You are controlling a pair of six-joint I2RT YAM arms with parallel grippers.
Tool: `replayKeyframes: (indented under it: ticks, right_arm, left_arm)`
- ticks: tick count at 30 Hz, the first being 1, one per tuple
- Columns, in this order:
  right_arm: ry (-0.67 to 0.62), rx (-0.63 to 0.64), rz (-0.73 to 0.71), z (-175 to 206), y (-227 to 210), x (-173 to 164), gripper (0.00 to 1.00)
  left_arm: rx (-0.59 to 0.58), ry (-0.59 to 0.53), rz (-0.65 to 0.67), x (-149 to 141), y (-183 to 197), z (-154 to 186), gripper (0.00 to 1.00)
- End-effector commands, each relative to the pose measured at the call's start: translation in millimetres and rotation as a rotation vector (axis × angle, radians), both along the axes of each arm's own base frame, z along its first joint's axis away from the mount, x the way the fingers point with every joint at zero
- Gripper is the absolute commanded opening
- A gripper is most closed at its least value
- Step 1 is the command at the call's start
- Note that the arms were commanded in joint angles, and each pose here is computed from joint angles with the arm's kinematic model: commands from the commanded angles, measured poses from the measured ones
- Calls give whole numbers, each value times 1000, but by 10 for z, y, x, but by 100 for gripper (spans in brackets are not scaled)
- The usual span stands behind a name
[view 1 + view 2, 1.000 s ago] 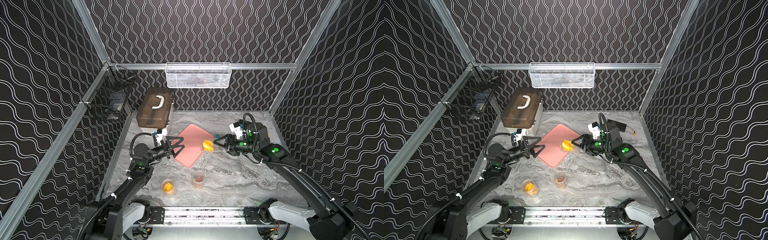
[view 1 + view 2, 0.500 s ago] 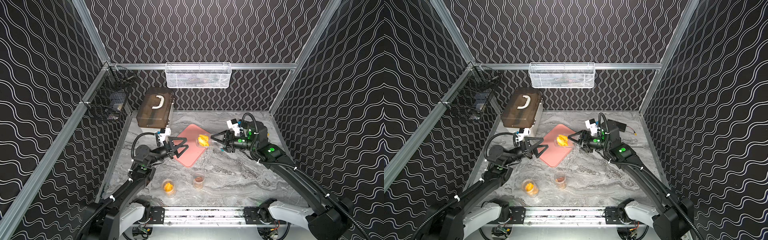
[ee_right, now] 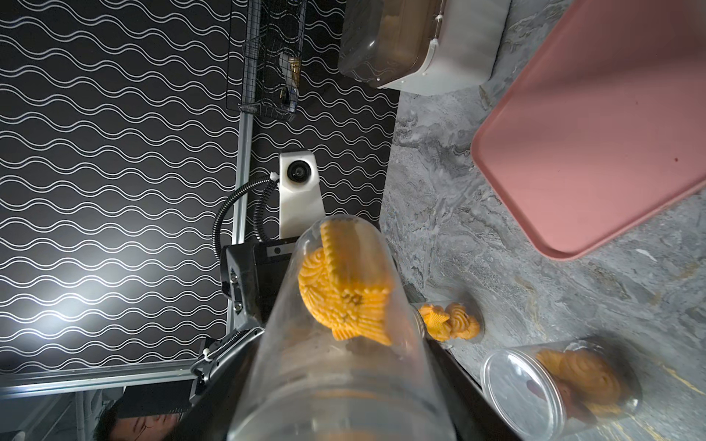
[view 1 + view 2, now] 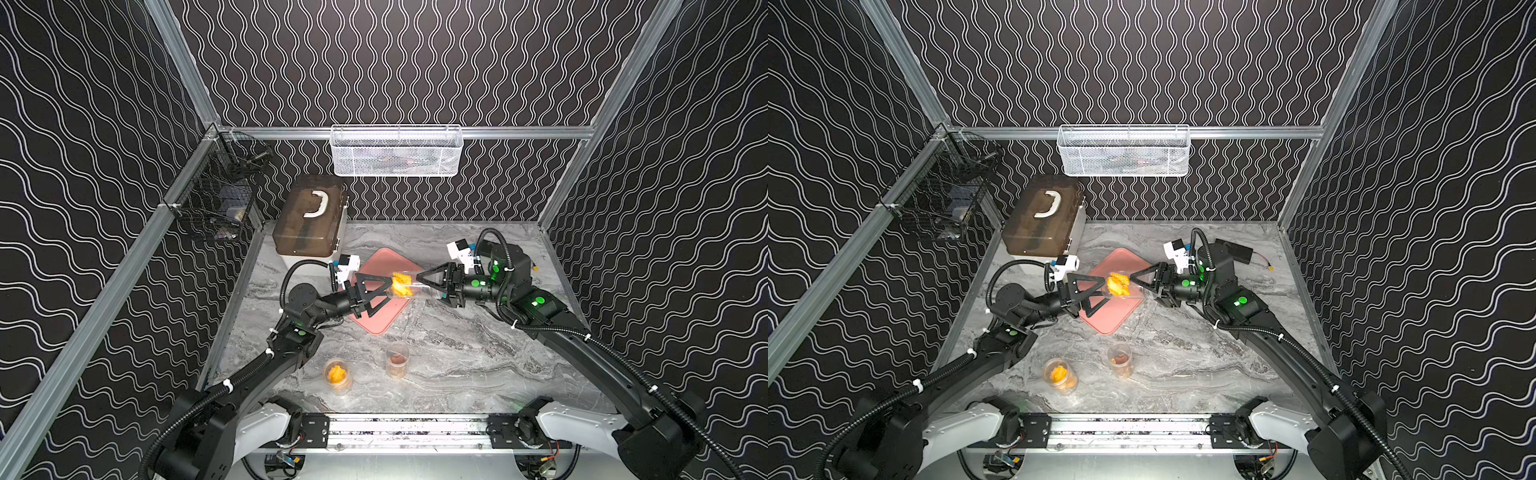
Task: Pour the cookies out of the jar
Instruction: Pick up the jar from the center of the board.
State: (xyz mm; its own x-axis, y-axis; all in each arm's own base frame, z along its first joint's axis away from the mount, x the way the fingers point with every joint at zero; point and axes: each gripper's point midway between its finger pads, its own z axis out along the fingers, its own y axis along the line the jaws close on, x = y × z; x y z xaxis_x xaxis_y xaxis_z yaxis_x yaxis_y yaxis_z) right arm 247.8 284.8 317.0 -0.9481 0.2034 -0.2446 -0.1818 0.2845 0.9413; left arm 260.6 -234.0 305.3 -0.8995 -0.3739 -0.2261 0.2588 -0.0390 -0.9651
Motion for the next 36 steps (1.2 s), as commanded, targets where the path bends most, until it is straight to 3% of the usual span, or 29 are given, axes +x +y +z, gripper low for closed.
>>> replayKeyframes:
  ticks: [1, 16, 24, 36]
  right_arm:
    - [-39, 39, 24, 116, 54, -19, 56]
    - [-27, 37, 80, 60, 111, -133, 56]
    - [-21, 35, 94, 20, 108, -161, 56]
    - [-19, 28, 94, -10, 107, -161, 56]
  left_arm:
    - [14, -39, -16, -39, -58, 58, 99]
    - [-24, -69, -95, -151, -196, 188, 96]
    - [-42, -69, -122, -166, -215, 191, 86]
    - [-44, -66, -132, -174, -225, 179, 79]
